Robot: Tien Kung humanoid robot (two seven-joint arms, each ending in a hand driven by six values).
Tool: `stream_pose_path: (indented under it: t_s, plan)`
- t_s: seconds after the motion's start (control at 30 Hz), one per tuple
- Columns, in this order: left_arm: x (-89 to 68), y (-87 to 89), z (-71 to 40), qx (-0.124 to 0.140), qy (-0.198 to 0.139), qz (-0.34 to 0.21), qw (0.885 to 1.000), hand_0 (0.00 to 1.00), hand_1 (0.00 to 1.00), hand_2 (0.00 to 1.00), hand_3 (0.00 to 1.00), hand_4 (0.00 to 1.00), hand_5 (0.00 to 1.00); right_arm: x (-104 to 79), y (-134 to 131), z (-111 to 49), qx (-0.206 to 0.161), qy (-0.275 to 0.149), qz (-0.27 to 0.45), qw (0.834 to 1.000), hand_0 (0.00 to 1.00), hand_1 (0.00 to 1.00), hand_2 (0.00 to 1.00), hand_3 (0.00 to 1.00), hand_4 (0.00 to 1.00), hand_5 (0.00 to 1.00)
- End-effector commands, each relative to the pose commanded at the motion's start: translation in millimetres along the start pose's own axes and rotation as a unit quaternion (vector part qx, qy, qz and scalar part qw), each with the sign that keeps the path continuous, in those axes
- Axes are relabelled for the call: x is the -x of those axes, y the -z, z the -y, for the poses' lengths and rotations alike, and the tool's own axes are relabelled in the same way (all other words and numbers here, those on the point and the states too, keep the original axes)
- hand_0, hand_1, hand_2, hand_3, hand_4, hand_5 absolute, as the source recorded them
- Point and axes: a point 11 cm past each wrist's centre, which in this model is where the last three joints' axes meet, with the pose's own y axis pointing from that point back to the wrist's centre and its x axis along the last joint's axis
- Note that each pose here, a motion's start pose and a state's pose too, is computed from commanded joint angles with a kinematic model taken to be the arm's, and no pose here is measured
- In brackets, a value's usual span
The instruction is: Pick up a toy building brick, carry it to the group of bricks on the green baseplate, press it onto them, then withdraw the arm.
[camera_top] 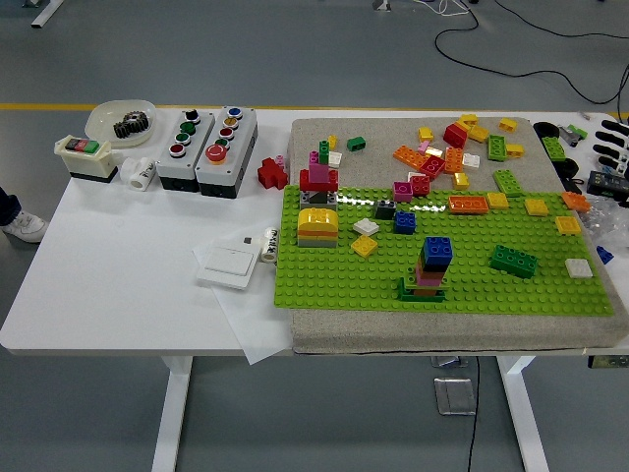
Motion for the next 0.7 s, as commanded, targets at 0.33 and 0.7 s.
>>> stream_pose_path:
  t_s: [0.33,0.7]
  plan:
    - [0.4,-1.5,-0.5,0.003,0.001,-0.002,1.000,0.402,0.537,0.640,0.784,0.790,0.914,4.4,1.7,-2.3,-0.015,0.021,-0.181,0.983,0.807,0.721,0.747,0.763,0.995,0.567]
    - [-0.1,-3.2,-1.1,0.005,0.001,-0.003,1.000,0.401,0.540,0.641,0.784,0.789,0.913,25.9,-2.4,-9.0,-0.019,0.089,-0.315,0.945,0.732,0.645,0.697,0.708,0.970,0.434]
